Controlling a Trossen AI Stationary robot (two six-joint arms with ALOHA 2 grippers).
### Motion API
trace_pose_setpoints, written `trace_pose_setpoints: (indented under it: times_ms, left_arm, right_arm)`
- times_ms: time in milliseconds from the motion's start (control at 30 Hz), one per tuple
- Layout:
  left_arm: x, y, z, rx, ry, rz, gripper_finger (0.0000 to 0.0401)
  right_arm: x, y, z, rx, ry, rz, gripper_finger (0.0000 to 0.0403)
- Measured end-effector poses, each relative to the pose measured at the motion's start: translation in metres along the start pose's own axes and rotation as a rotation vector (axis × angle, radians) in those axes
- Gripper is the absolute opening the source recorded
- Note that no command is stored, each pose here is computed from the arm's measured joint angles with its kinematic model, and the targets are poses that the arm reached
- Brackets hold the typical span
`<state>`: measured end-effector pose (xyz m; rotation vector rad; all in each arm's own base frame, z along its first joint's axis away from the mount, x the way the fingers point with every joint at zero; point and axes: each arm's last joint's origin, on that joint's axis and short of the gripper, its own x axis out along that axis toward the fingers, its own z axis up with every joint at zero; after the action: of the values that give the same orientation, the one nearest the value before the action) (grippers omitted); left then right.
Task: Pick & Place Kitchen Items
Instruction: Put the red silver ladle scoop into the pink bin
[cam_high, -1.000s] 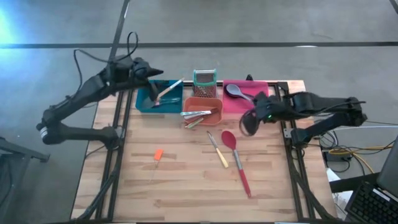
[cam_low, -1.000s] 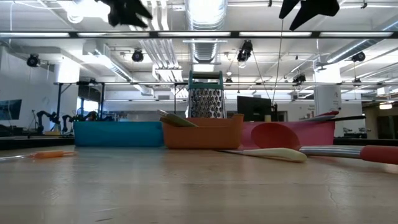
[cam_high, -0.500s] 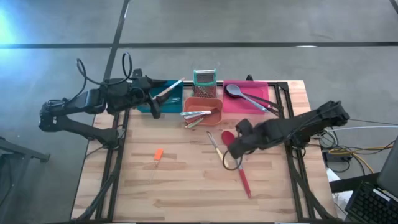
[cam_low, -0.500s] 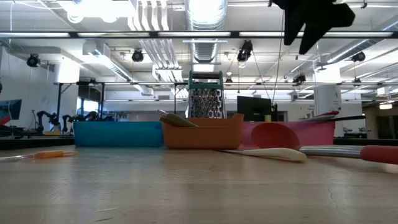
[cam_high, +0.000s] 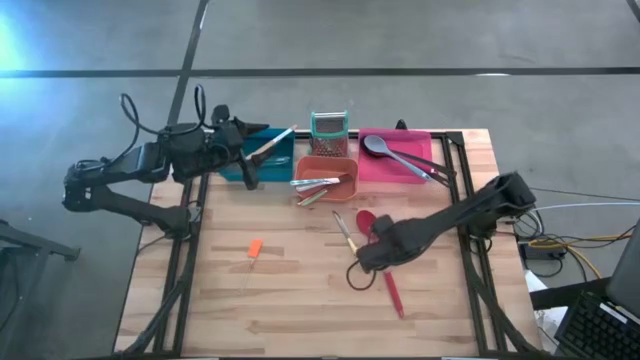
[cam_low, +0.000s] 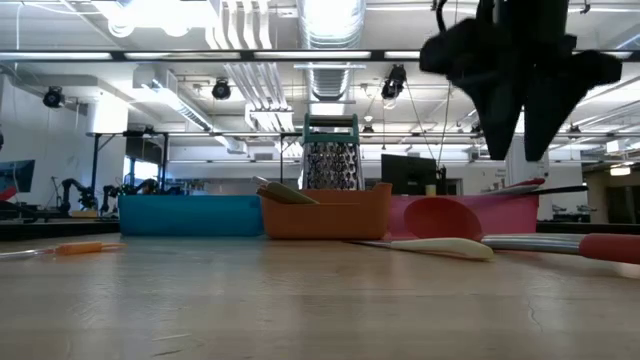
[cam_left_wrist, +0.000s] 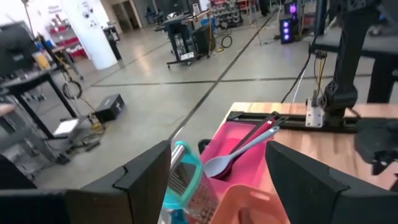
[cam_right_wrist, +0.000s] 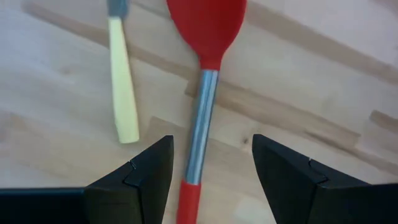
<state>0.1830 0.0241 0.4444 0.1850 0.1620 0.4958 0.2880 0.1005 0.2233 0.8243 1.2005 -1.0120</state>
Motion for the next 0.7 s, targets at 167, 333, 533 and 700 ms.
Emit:
trace_pose_setpoints:
  times_ms: [167,333,533,700]
  left_arm:
    - [0.0,0.0,0.0,0.044,0.001,0.0,0.0265]
    - [0.001,-0.001,-0.003,0.053,0.018,-0.004,0.0264]
    - [0.002,-0.003,-0.01,0.083,0.079,-0.015,0.0264]
    - [0.003,-0.004,-0.014,0.096,0.11,-0.021,0.0264]
  right_arm:
    - [0.023,0.016,-0.005,-0.001,0.041,-0.002,0.021]
    - [0.036,0.025,-0.009,0.001,0.093,0.013,0.021]
    - [0.047,0.017,-0.011,0.018,0.115,0.004,0.021]
    - [0.07,0.011,-0.018,0.044,0.171,0.097,0.0208]
